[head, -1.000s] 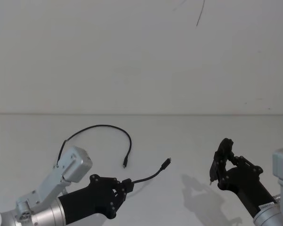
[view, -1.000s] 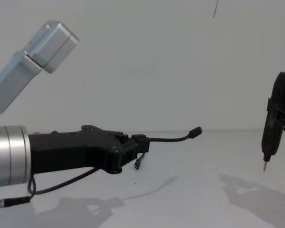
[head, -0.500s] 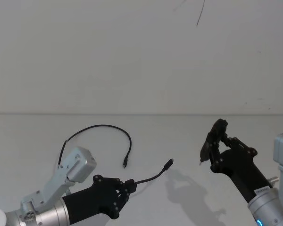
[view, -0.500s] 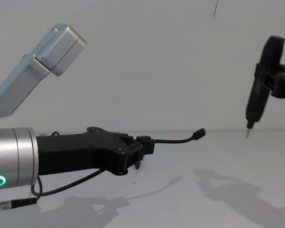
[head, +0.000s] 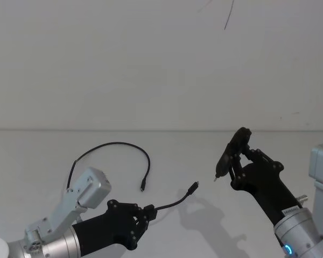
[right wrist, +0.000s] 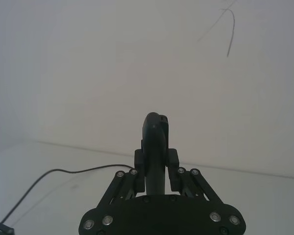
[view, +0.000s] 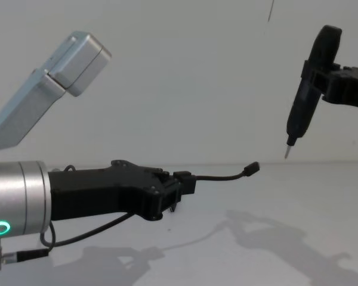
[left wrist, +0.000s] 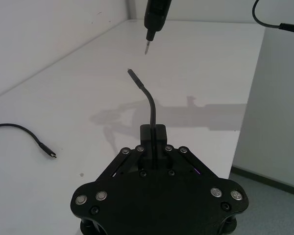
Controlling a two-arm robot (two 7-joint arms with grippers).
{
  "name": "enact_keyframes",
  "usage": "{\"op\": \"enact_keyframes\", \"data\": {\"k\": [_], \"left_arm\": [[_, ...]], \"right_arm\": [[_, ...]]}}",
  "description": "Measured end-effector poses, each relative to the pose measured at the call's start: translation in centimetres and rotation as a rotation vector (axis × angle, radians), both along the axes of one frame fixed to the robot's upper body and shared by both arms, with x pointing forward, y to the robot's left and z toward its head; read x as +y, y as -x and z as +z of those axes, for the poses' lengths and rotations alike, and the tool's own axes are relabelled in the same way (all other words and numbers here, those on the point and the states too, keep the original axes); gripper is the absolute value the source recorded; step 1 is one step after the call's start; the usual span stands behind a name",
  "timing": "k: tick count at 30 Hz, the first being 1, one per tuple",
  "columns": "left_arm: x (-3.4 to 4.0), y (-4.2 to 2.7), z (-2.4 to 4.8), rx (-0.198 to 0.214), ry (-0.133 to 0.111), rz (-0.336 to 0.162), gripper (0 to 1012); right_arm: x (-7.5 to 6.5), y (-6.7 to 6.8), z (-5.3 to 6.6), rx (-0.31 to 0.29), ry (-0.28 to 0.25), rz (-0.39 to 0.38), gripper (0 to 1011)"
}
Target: Pick up the data cable with the one hand.
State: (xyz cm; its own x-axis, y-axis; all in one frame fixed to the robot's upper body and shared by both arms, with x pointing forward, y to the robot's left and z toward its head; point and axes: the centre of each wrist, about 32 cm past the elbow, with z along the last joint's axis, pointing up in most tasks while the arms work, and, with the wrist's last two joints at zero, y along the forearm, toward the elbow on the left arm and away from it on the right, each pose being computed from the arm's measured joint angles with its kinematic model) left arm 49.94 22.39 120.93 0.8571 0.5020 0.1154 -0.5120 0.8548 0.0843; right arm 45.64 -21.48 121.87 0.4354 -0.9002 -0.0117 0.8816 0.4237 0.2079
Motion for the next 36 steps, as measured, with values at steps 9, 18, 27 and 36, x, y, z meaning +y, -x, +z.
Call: {"op": "enact_keyframes", "data": {"k": [9,18,27,36], "left_arm": [[-0.04,-0.02,-0.02,0.0,0.0,-0.001,50],[-0.07,-0.03,-0.02,0.001,0.0,-0.001,50],[-0.08,-0.03,-0.02,0.001,0.001,-0.001,50],[-0.07,-0.03,-0.02,0.001,0.0,-0.001,50]], "right_arm": [[0.27,-0.27,-0.09,0.01,-0.025,0.023,269],[0.33,-0.52,-0.25,0.017,-0.044,0.043,269],[0.37,-0.69,-0.42,0.021,-0.056,0.059,269],[0.48,-0.83,-0.58,0.02,-0.063,0.071,269]]}}
